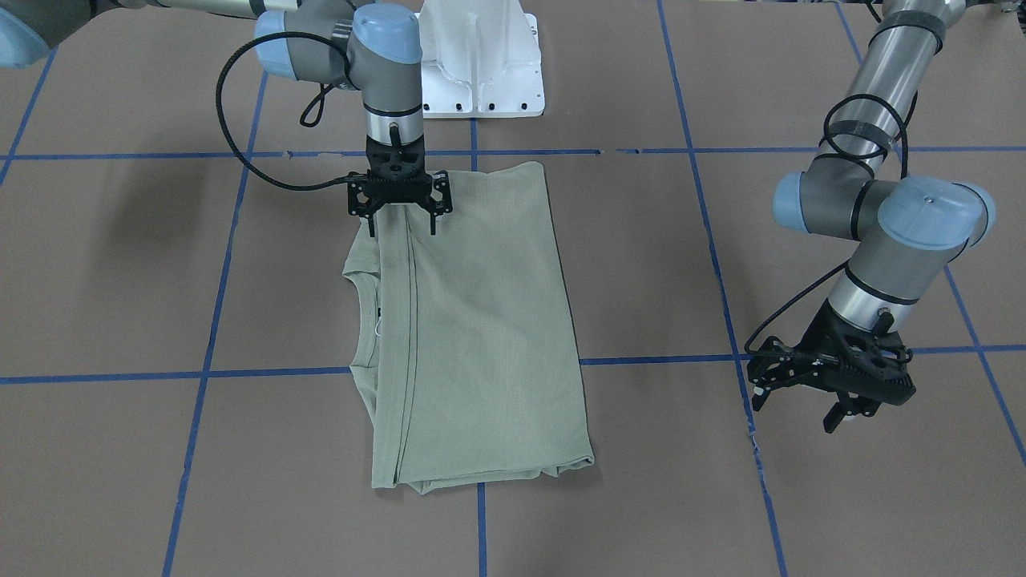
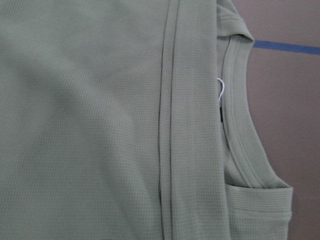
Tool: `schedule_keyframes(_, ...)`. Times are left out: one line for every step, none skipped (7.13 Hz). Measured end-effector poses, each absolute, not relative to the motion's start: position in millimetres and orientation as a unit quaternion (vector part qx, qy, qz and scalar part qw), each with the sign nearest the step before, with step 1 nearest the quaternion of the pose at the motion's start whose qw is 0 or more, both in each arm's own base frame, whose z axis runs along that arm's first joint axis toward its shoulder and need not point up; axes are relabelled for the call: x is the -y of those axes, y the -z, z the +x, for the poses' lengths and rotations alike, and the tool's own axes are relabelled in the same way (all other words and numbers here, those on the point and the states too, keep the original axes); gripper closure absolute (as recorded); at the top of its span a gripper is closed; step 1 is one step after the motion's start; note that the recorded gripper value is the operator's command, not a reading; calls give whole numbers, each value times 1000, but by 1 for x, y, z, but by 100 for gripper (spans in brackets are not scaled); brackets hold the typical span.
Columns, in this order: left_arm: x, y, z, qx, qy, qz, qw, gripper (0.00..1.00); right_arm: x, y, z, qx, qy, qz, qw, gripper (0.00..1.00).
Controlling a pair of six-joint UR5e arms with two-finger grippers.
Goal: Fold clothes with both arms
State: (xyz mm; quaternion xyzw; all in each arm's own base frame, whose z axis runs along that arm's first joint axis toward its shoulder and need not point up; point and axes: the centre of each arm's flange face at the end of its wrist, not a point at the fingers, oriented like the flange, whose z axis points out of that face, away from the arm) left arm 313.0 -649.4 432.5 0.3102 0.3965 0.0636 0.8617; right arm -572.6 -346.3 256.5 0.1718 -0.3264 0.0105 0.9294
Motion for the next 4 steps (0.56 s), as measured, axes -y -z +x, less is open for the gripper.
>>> schedule_keyframes(649,-433,313,-397,-64,310,862,0,341,-258,-579,314,23,165,935,30)
schedule_keyframes(648,-433,315,-399,-60,307,862,0,336,-262,-581,298,49,157,940,33)
schedule_keyframes(646,-433,320,-405,-52,302,861,0,332,-266,-582,285,62,151,945,35)
schedule_keyframes(641,-432,328,-413,-49,299,859,0,328,-269,-583,275,71,147,947,39)
